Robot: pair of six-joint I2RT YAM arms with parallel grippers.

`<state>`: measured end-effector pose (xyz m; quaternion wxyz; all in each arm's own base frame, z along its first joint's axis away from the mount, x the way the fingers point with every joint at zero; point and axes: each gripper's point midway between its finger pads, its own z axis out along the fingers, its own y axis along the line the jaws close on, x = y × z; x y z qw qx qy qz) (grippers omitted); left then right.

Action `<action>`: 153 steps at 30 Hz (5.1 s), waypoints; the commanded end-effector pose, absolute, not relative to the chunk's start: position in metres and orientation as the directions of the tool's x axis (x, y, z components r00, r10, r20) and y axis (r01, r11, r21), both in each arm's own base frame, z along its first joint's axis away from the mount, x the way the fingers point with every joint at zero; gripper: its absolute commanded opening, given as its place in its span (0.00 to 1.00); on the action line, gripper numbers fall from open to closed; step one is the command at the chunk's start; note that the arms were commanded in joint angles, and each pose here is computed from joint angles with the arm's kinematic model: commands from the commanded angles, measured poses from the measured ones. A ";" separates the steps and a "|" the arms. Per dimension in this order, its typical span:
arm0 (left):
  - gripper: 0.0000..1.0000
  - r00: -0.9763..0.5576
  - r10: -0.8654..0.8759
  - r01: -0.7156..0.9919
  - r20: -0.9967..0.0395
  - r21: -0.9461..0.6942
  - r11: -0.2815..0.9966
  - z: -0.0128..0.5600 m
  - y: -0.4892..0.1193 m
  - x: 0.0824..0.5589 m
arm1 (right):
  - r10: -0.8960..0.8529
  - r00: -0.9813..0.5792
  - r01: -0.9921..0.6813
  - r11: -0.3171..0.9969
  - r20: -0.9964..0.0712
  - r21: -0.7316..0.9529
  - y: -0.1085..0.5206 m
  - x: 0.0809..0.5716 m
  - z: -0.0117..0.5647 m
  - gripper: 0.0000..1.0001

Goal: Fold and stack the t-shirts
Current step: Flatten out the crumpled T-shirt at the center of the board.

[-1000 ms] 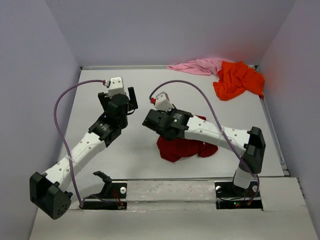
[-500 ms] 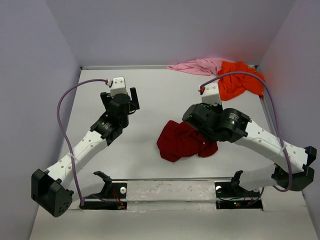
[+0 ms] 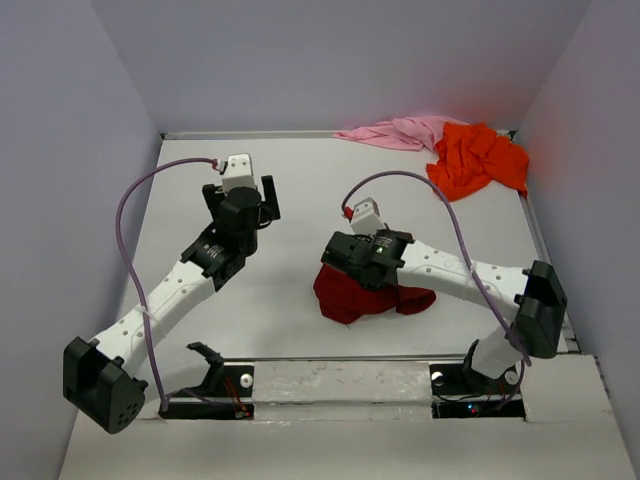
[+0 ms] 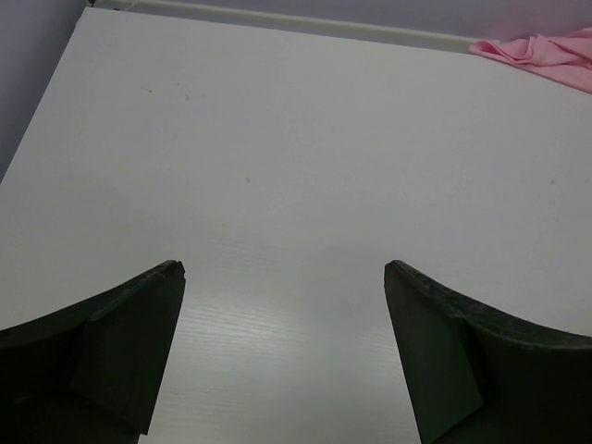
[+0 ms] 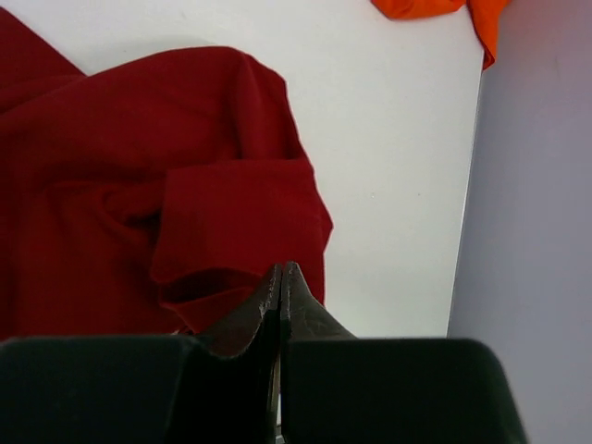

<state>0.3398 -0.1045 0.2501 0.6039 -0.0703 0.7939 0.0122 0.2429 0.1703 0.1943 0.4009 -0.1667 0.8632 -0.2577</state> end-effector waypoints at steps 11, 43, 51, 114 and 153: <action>0.99 -0.362 -0.087 -0.036 -0.928 -0.079 0.996 0.226 -0.138 0.353 | -0.335 -0.381 -0.060 0.939 -0.862 -0.338 0.210 0.274 0.333 0.00; 0.99 -0.258 -0.126 -0.163 -0.958 -0.085 0.983 0.251 -0.105 0.345 | -0.237 0.017 0.190 0.955 -0.971 -0.230 0.124 0.260 0.581 0.00; 0.99 -0.340 -0.134 -0.084 -0.931 -0.112 0.990 0.227 -0.130 0.352 | -0.144 0.105 0.435 0.897 -0.984 -0.085 0.028 0.218 0.609 0.00; 0.99 -0.385 -0.138 0.043 -0.912 -0.168 0.985 0.216 -0.161 0.355 | -0.245 0.204 0.091 0.969 -0.948 -0.230 0.139 0.210 0.605 0.00; 0.99 -0.423 -0.115 0.080 -0.899 -0.163 0.983 0.206 -0.170 0.356 | 0.285 0.224 -0.264 0.938 -0.932 0.223 0.101 0.181 0.627 0.00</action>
